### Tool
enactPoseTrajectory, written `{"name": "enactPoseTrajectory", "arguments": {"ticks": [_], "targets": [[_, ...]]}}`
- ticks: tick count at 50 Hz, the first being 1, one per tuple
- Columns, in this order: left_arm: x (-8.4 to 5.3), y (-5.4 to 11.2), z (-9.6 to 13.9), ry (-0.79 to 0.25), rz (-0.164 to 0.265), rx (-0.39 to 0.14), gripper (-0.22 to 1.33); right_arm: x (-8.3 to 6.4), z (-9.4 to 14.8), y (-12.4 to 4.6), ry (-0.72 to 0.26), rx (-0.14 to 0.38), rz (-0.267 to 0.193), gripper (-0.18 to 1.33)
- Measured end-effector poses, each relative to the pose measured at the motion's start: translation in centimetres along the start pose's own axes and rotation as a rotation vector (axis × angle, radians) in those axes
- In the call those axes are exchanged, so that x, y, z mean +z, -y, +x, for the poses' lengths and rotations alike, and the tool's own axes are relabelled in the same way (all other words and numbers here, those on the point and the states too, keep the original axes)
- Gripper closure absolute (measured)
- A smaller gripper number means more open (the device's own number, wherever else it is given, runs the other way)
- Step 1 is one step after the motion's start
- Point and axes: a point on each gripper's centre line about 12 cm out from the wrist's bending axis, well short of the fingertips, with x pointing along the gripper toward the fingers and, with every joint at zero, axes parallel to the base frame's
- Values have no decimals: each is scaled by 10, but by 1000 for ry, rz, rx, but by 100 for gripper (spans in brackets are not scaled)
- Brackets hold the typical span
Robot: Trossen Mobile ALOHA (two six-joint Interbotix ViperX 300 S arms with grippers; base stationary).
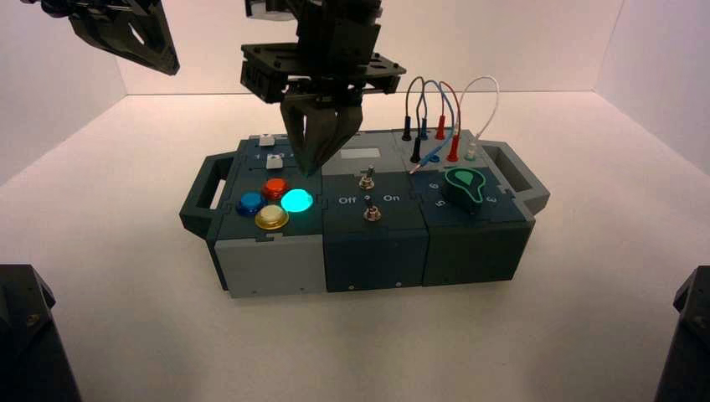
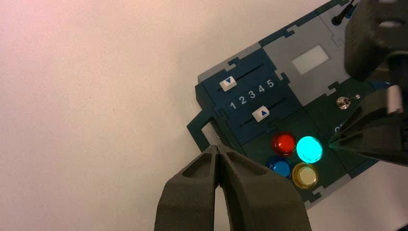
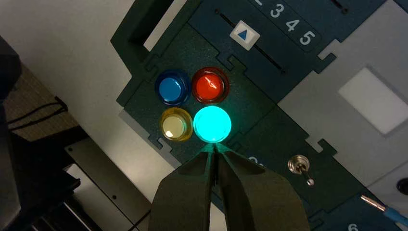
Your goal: Push the green button with the right gripper.
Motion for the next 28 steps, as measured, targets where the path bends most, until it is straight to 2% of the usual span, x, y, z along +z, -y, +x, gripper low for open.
{"name": "enactPoseTrajectory", "arguments": {"ticks": [28], "targets": [[-1, 1, 2, -10, -9, -6, 127, -1, -2, -1, -23, 2, 9, 129]]}}
